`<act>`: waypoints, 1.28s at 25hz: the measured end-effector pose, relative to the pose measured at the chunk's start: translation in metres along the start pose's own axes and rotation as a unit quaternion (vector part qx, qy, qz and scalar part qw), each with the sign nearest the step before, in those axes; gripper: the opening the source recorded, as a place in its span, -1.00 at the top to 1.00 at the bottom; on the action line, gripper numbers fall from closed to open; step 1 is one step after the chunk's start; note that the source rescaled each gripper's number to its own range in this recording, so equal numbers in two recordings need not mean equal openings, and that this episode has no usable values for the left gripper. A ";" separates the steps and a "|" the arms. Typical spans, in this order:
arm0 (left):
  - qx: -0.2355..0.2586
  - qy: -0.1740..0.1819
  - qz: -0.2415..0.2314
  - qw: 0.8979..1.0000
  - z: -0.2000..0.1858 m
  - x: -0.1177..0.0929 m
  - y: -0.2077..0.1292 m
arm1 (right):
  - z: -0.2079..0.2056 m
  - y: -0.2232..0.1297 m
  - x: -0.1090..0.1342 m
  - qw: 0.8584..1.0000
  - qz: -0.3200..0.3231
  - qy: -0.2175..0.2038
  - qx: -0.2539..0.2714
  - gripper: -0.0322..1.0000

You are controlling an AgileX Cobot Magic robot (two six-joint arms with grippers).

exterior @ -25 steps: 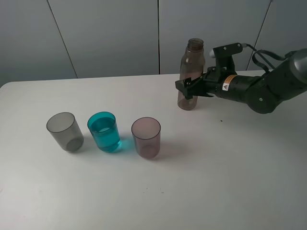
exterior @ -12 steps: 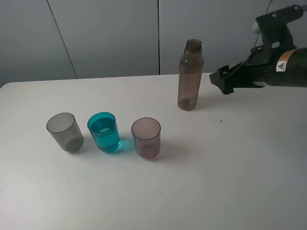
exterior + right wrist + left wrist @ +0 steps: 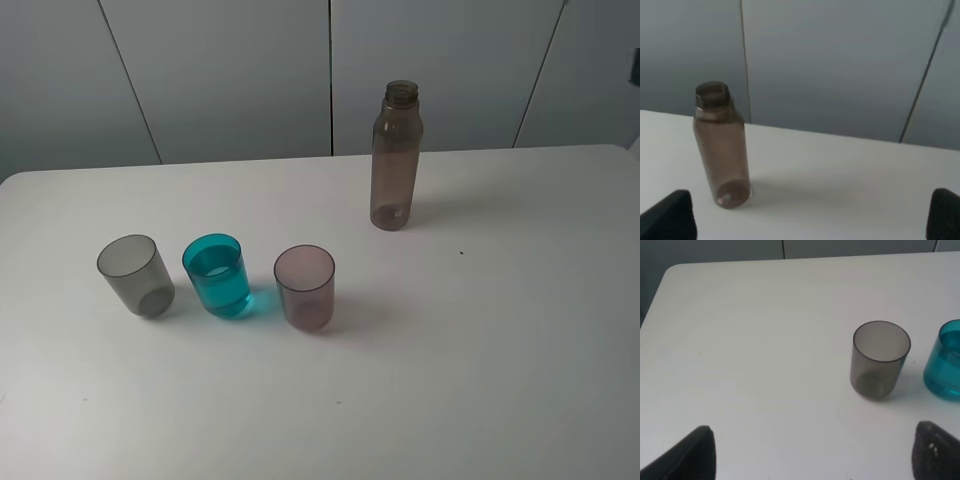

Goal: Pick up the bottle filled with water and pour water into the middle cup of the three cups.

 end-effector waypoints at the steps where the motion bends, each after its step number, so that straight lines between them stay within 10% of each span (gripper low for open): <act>1: 0.000 0.000 0.000 1.000 0.000 0.000 0.000 | -0.011 -0.003 -0.003 1.000 0.006 -0.004 0.003 -0.99; 11: 0.000 0.000 0.000 1.000 0.000 0.000 0.000 | -0.087 -0.044 -0.015 0.999 0.016 0.022 0.026 -0.99; 32: 0.000 0.000 0.000 1.000 0.000 0.000 0.000 | -0.082 -0.089 -0.022 0.993 0.015 0.012 0.118 -0.99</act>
Point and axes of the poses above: a point on each arm's last joint axis where the gripper is mounted, z pointing out along that axis toward the gripper, x along the wrist's bending axis when the last joint is at zero, y = z × x, the point moved 2 cm from there along z, pointing out along that axis toward the gripper, and after that the axes turned 13 degrees about z, right-handed, at the moved point
